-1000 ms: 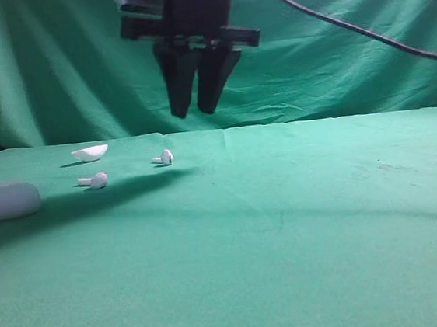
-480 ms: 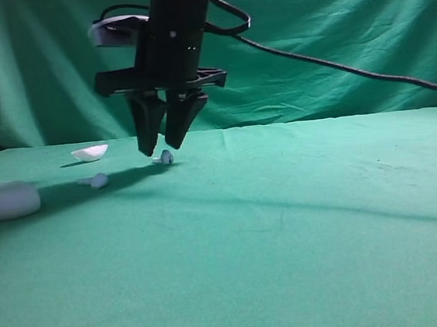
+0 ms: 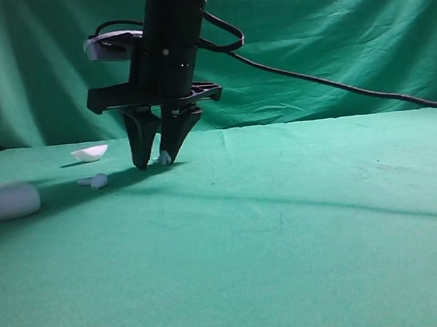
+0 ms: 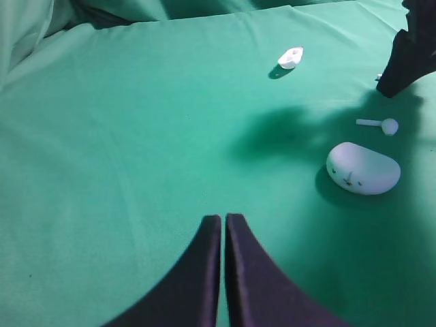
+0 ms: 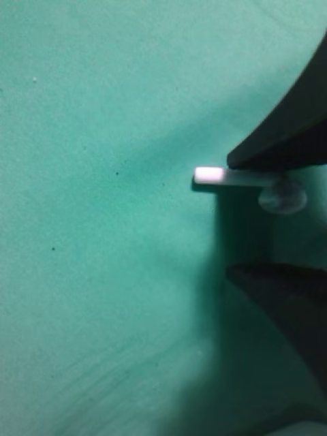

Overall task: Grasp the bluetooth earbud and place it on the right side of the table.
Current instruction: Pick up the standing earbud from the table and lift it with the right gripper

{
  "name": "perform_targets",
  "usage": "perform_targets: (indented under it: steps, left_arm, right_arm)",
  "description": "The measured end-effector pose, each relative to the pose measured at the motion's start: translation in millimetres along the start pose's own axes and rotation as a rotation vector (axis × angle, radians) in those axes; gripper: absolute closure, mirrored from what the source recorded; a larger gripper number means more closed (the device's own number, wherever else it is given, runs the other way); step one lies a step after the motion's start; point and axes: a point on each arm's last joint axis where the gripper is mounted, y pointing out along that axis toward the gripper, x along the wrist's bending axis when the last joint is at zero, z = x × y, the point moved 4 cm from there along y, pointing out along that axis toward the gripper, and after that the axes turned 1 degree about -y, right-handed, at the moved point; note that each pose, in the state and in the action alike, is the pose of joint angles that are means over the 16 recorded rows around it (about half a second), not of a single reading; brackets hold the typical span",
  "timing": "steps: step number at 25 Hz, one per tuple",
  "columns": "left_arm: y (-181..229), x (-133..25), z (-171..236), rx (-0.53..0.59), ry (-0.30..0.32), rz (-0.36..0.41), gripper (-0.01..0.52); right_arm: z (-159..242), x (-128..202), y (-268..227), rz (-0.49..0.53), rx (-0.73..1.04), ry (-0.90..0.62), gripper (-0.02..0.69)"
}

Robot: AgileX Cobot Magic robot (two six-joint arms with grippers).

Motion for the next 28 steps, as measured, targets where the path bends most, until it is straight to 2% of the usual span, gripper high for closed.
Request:
perform_targets:
  steps: [11,16,21,28]
  left_arm:
    - [0.0,0.0,0.0,0.000,0.000,0.000,0.514]
    - [0.0,0.0,0.0,0.000,0.000,0.000,0.514]
    - [0.0,0.0,0.0,0.000,0.000,0.000,0.514]
    - [0.0,0.0,0.0,0.000,0.000,0.000,0.514]
  right_arm:
    - [-1.0,-1.8,1.8,0.020,-0.001,0.052,0.504]
    - [-7.2,-4.7,-15.3,0.036,-0.017,0.077,0.564]
    - [-17.9,-11.6,-62.0,0.059,-0.065,0.097,0.572]
    - [-19.5,-30.9,-167.1,0.147,-0.156,0.130,0.572]
